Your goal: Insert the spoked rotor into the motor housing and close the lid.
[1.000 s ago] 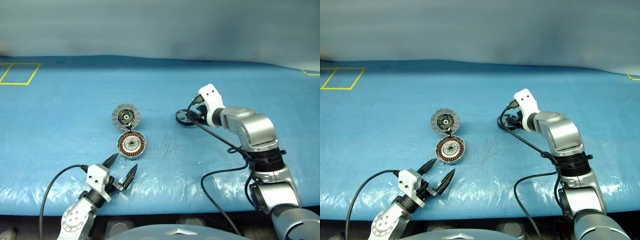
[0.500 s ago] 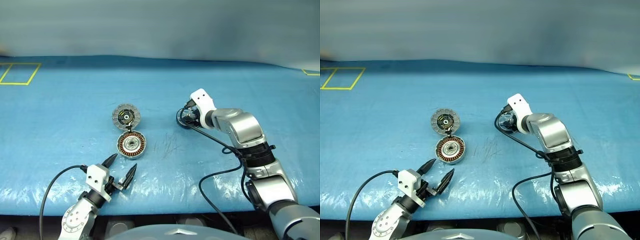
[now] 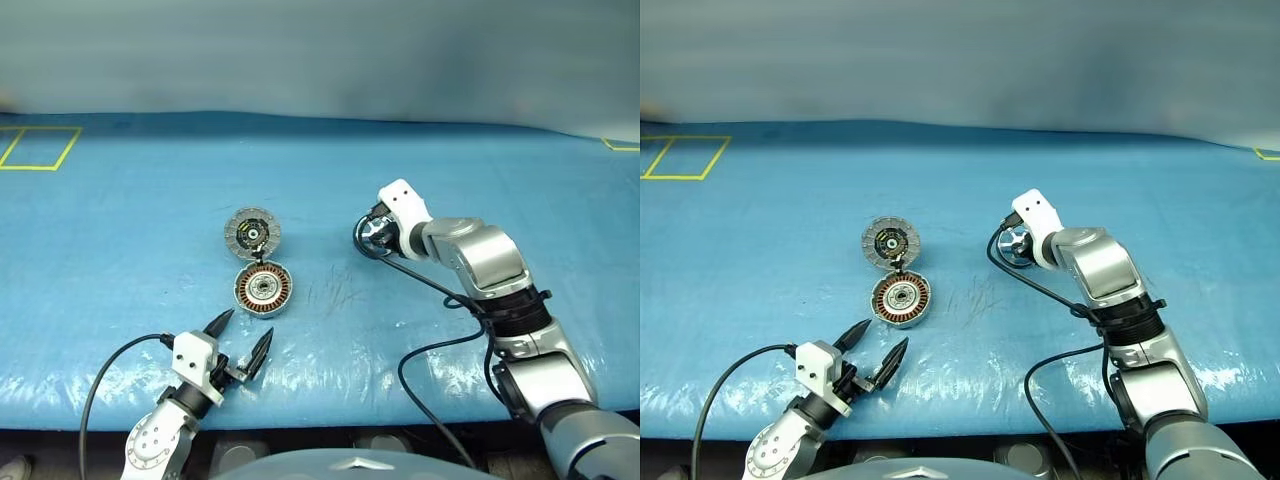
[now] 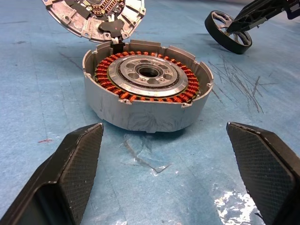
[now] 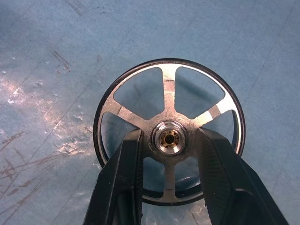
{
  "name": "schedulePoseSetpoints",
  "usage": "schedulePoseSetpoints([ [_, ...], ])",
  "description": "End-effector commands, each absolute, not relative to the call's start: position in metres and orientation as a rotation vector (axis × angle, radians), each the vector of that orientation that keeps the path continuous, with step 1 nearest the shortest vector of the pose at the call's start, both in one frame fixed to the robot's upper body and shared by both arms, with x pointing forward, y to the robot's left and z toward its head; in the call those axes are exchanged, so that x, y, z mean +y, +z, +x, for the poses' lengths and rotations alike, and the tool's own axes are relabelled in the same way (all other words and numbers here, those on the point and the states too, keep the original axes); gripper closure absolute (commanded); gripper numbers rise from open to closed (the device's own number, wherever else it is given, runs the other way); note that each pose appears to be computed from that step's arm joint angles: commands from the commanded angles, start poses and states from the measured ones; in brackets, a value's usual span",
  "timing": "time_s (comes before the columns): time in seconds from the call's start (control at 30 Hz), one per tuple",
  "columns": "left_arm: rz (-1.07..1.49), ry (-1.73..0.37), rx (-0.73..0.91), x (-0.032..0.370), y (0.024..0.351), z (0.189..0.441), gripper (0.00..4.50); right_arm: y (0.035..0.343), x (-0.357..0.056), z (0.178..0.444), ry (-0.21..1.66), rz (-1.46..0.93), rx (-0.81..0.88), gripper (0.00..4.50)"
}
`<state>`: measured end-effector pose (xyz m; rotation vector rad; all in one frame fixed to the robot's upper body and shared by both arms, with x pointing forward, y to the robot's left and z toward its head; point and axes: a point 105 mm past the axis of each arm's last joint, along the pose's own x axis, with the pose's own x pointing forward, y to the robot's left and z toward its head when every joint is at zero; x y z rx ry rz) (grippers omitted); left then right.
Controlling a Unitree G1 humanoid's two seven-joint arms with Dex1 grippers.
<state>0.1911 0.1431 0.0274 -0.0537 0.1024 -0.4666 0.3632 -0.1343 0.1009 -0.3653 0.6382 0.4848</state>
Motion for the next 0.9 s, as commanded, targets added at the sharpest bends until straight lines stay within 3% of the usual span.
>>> schedulePoseSetpoints([
  [0.03, -0.041, -0.479, 0.051, 0.140, 0.039, 0.191, 0.00, 0.102, -0.139, 0.357, 0.476, -0.405, 0.636, 3.24],
  [0.17, -0.038, -0.483, 0.049, 0.141, 0.039, 0.191, 0.00, 0.135, -0.128, 0.348, 0.567, -0.507, 0.497, 3.24],
  [0.37, -0.034, -0.505, 0.048, 0.141, 0.039, 0.193, 0.00, 0.181, -0.081, 0.298, 0.964, -0.620, 0.281, 3.24],
  [0.6, -0.015, -0.529, 0.028, 0.140, 0.045, 0.197, 0.00, 0.167, -0.015, 0.264, 1.158, -0.597, 0.227, 3.24],
  [0.9, 0.021, -0.497, 0.012, 0.143, 0.048, 0.199, 0.00, 0.150, 0.021, 0.262, 1.195, -0.598, 0.230, 3.24],
])
